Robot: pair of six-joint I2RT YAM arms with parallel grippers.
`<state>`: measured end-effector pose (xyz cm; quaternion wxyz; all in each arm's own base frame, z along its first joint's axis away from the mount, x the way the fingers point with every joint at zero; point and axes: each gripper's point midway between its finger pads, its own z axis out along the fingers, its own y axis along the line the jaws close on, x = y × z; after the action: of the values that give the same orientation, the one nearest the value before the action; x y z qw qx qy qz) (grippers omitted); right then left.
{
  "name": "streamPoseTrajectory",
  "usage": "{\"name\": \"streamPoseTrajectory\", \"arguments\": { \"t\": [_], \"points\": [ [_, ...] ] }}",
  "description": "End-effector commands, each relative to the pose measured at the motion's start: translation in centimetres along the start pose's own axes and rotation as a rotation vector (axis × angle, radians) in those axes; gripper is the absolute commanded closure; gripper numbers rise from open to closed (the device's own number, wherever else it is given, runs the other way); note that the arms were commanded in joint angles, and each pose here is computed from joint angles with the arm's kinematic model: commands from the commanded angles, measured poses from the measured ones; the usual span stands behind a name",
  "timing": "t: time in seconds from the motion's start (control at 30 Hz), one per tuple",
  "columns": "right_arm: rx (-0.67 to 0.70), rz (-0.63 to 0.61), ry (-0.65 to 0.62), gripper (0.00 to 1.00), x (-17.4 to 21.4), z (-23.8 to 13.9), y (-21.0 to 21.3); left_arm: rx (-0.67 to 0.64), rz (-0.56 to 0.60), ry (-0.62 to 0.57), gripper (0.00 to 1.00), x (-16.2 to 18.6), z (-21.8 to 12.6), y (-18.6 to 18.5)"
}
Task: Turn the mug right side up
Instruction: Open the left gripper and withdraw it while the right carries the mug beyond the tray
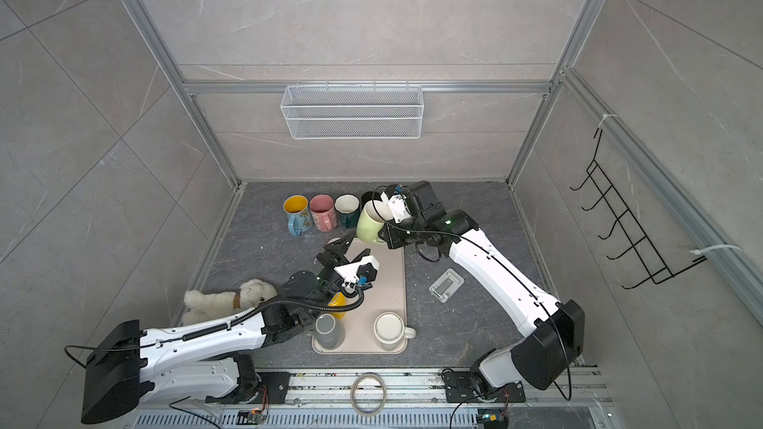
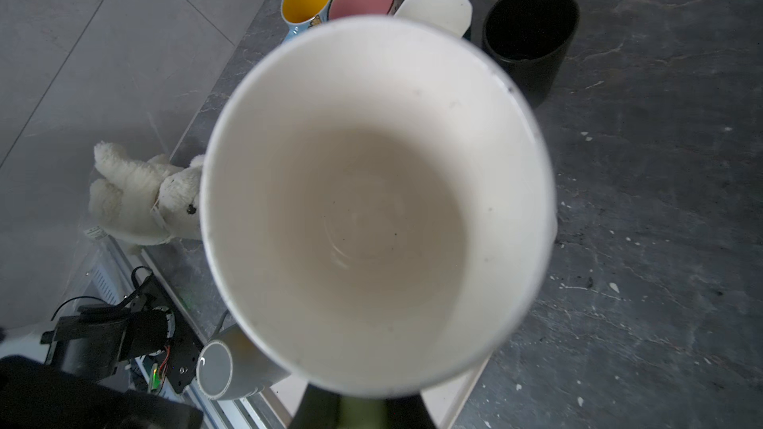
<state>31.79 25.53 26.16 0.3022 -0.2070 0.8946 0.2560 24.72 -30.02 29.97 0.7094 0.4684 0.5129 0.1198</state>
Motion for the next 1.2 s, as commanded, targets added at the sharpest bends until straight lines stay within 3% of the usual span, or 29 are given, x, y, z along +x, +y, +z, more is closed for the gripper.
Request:
{"name": "streamPoseTrajectory", "arguments": {
  "t": [0.0,0.23,0.5,0.7,0.93,1.17],
  "points": [
    [0.071,0.028,-0.12,1.0,-2.8,-1.3,-0.9,-0.084,-0.104,0.046,0.36,-0.3,-0.1,3.3],
    [0.216,0.059,-0.113,1.0,-2.8,-0.8,-3.5,-0.136,-0.276,0.149,0.36,2.2,0.4,5.3],
    [0.337,0.067,-0.091,1.0,-2.9,0.2,-5.8,-0.216,-0.67,0.331,0.36,8.6,0.1,9.3],
    [0.437,0.064,-0.087,1.0,-3.1,1.1,-7.8,-0.179,-0.949,0.371,0.36,11.9,-0.8,10.4],
    [0.545,0.059,-0.096,1.0,-3.7,2.8,-10.0,-0.134,-1.166,0.493,0.37,15.5,-1.0,10.1],
    [0.631,0.046,-0.101,1.0,-4.3,4.8,-11.9,-0.084,-1.298,0.548,0.39,17.4,-0.1,8.8]
  ]
}}
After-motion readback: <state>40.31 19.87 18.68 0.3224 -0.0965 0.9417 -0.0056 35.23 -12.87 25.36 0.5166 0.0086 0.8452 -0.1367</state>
